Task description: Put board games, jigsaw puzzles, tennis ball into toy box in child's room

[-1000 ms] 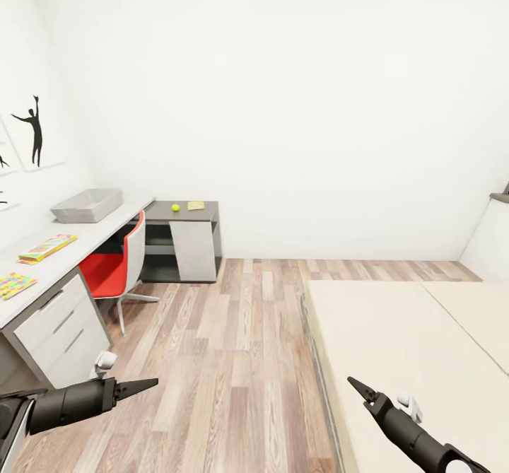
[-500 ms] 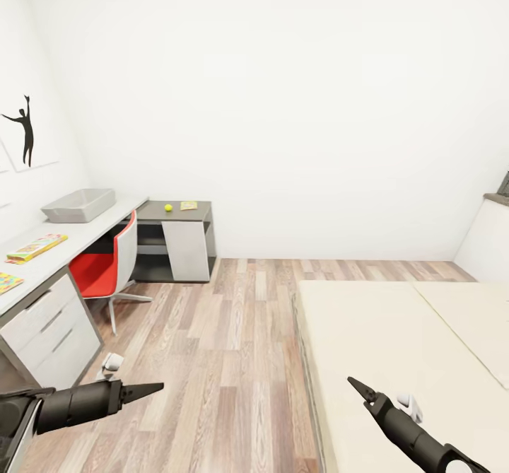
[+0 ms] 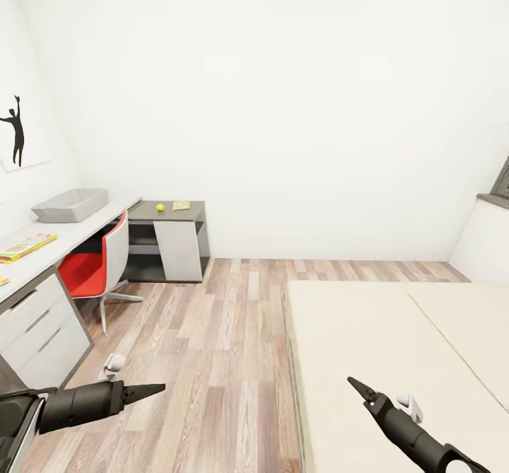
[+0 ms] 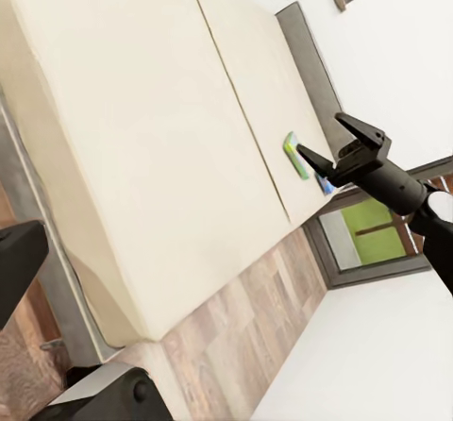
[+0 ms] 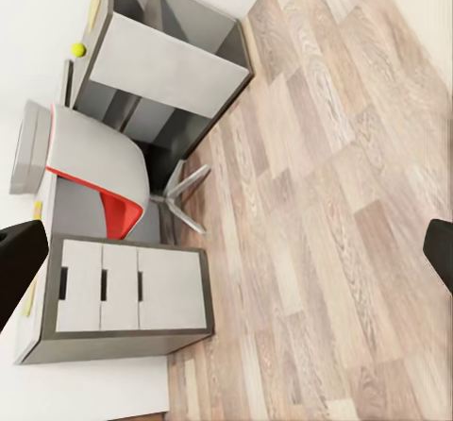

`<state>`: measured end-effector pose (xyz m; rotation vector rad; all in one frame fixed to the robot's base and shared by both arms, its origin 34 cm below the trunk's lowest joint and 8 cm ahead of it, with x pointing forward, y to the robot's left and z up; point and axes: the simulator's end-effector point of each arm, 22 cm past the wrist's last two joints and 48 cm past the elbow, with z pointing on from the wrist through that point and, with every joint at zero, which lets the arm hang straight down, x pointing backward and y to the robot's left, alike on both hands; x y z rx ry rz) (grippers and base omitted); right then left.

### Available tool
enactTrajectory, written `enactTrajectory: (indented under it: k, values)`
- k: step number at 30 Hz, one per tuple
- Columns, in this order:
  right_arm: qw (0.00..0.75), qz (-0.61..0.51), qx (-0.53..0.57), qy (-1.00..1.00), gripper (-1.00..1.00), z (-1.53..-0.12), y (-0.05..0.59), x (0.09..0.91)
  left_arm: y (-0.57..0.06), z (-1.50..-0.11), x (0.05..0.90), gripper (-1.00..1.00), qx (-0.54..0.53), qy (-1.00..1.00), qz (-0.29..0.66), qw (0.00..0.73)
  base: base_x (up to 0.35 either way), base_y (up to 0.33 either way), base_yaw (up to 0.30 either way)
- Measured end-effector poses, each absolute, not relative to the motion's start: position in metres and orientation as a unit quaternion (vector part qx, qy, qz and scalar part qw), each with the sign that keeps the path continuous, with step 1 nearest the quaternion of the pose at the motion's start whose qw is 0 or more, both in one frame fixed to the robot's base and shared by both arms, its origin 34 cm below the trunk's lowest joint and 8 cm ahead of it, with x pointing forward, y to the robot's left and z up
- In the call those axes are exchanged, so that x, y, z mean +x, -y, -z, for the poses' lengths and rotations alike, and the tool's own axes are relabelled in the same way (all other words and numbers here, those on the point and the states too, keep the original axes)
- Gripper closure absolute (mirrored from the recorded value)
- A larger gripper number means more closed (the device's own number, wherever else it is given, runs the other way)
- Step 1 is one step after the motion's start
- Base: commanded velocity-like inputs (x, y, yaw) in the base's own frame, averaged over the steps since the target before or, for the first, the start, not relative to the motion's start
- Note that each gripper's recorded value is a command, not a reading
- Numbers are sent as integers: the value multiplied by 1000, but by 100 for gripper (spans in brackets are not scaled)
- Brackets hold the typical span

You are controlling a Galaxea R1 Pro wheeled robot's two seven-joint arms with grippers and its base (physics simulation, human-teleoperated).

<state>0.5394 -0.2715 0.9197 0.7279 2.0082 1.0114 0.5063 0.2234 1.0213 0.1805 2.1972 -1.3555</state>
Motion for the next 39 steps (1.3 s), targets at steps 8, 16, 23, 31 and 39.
enactTrajectory:
  k: [8,16,23,31,39]
  values:
    - [379,-396,285,-786,-100,-920,272,539,-223,-1021,506,-100,67,-817,504,273,0,-221,0]
    - [380,-396,285,-786,-100,-920,272,539,-223,-1021,506,-100,67,-817,504,273,0,-221,0]
    - [379,-396,285,-786,-100,-920,272,539,-223,-1021,506,-100,67,-817,504,273,0,-221,0]
    - [380,-396,285,-786,-100,-920,271,539,-224,-1021,506,-100,67,-817,503,274,0,-117,-26]
    - [381,-397,284,-785,-100,-921,271,540,-224,-1023,506,-100,68,-816,503,275,0,-18,-74]
